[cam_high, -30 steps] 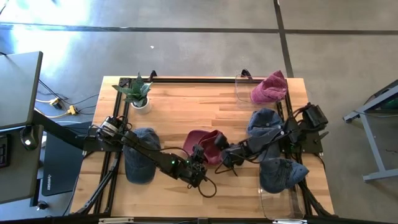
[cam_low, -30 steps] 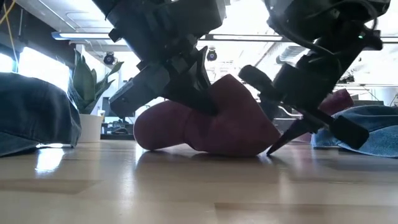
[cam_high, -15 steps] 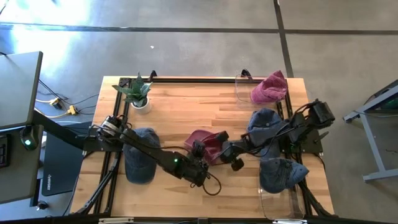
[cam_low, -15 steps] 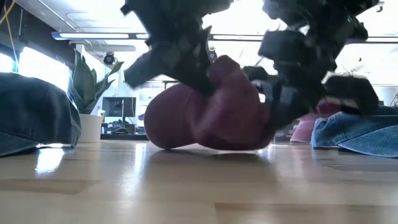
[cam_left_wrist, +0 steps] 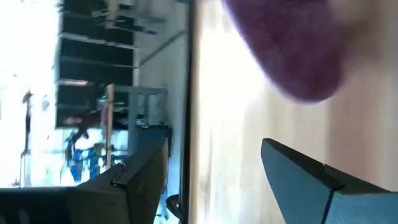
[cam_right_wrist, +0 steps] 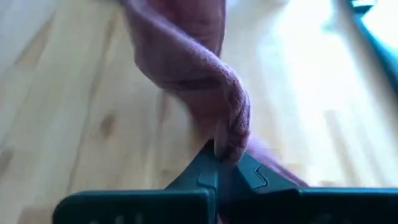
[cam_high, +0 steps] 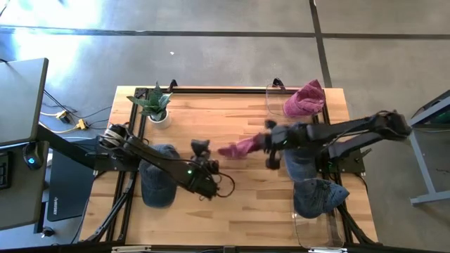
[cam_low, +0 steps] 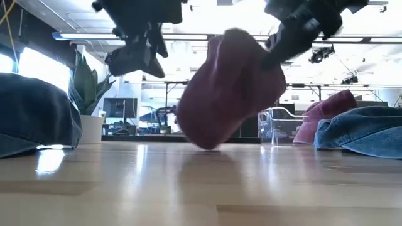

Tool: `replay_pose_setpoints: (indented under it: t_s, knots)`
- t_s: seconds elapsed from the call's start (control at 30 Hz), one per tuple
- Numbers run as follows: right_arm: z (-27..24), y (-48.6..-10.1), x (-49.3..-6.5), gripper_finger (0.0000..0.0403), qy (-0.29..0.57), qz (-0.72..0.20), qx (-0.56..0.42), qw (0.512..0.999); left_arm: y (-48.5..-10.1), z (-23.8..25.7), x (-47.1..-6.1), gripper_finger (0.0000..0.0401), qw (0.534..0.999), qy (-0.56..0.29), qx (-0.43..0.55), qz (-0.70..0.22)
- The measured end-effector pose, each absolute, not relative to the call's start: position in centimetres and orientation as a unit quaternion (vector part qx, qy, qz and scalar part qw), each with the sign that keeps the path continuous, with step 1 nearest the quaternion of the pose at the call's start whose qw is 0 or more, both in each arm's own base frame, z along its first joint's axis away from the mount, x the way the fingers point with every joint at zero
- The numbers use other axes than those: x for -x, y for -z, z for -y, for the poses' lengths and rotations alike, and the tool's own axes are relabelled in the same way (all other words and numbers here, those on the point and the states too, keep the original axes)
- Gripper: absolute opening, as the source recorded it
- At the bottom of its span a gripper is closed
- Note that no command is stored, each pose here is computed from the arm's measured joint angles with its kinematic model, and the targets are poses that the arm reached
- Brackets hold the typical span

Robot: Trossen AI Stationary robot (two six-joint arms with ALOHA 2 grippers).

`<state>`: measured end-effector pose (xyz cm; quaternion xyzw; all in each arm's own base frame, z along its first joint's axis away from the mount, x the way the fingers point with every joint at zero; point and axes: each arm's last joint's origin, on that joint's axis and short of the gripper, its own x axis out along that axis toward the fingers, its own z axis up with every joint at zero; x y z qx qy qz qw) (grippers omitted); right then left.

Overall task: Pick & Place hat
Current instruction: Put the red cap into the top transparent bin

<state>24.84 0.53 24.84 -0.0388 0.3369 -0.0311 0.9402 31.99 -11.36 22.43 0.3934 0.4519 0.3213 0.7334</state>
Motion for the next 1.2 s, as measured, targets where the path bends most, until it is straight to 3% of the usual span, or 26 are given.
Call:
replay_pose_setpoints:
  t_s: [0.13,0.33,0.57,0.87,1.2]
  knots:
    - [2.1,-28.0,-22.3,0.0003,0.103,-0.269,0.008,0.958,-21.2,10.7,-30.7,0.0253,0.761,-0.363,-0.356,-0.403]
    - [5.5,-33.4,-18.4,0.0003,0.162,-0.202,-0.037,0.965,-19.2,11.4,-31.9,0.0253,0.816,-0.330,-0.292,-0.375]
    - [9.8,-37.7,-15.2,0.0002,0.313,-0.235,-0.054,0.919,-18.1,12.2,-34.2,0.0253,0.842,-0.265,-0.303,-0.358]
    - [14.8,-36.0,-13.7,0.0003,0.388,-0.311,-0.102,0.861,-18.1,11.9,-34.6,0.0253,0.852,-0.237,-0.291,-0.367]
    - [16.5,-32.0,-14.1,0.0003,0.350,-0.375,-0.140,0.847,-18.0,11.5,-34.8,0.0253,0.857,-0.219,-0.273,-0.377]
